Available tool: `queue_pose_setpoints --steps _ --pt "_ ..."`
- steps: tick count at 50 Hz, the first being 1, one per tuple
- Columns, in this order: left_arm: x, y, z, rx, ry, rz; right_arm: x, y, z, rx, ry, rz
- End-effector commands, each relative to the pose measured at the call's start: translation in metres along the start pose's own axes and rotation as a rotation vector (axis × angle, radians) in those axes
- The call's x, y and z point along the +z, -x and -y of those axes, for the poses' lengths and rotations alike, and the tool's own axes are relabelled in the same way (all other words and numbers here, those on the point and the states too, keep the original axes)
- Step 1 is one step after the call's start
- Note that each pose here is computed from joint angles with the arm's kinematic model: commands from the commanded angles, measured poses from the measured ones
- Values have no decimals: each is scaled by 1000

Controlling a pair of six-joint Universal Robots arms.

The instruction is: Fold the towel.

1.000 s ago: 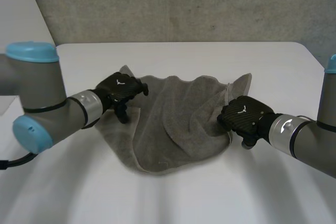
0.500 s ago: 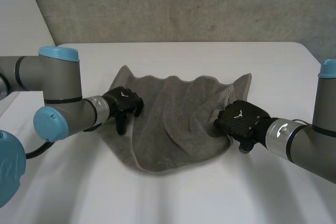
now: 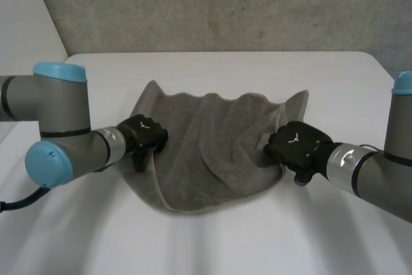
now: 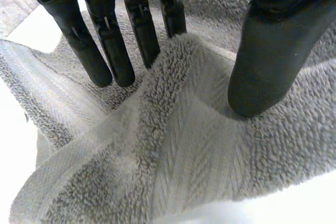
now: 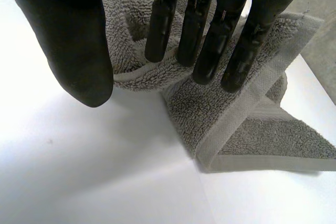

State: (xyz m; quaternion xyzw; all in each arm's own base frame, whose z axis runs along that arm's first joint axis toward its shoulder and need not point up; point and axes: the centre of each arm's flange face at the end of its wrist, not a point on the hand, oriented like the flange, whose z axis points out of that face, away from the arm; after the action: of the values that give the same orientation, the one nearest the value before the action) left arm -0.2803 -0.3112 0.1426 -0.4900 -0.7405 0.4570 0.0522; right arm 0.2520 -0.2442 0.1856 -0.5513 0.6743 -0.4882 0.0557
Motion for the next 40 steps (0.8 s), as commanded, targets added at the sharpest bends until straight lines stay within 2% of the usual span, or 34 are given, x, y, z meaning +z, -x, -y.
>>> queue_pose_setpoints --steps 1,13,25,37,40 --pt "-2 -5 -6 88 17 -14 0 -2 0 0 -1 -6" --pt "-30 11 -3 60 14 42 6 -9 2 -33 -45 -51" --pt "-65 4 -5 22 -65 82 15 -11 10 -103 -210 -75" --pt "-71 -5 -28 -60 -57 82 18 -40 35 -150 -289 -163" --pt "-72 -4 -32 -75 -60 94 31 -45 32 -140 -275 -147"
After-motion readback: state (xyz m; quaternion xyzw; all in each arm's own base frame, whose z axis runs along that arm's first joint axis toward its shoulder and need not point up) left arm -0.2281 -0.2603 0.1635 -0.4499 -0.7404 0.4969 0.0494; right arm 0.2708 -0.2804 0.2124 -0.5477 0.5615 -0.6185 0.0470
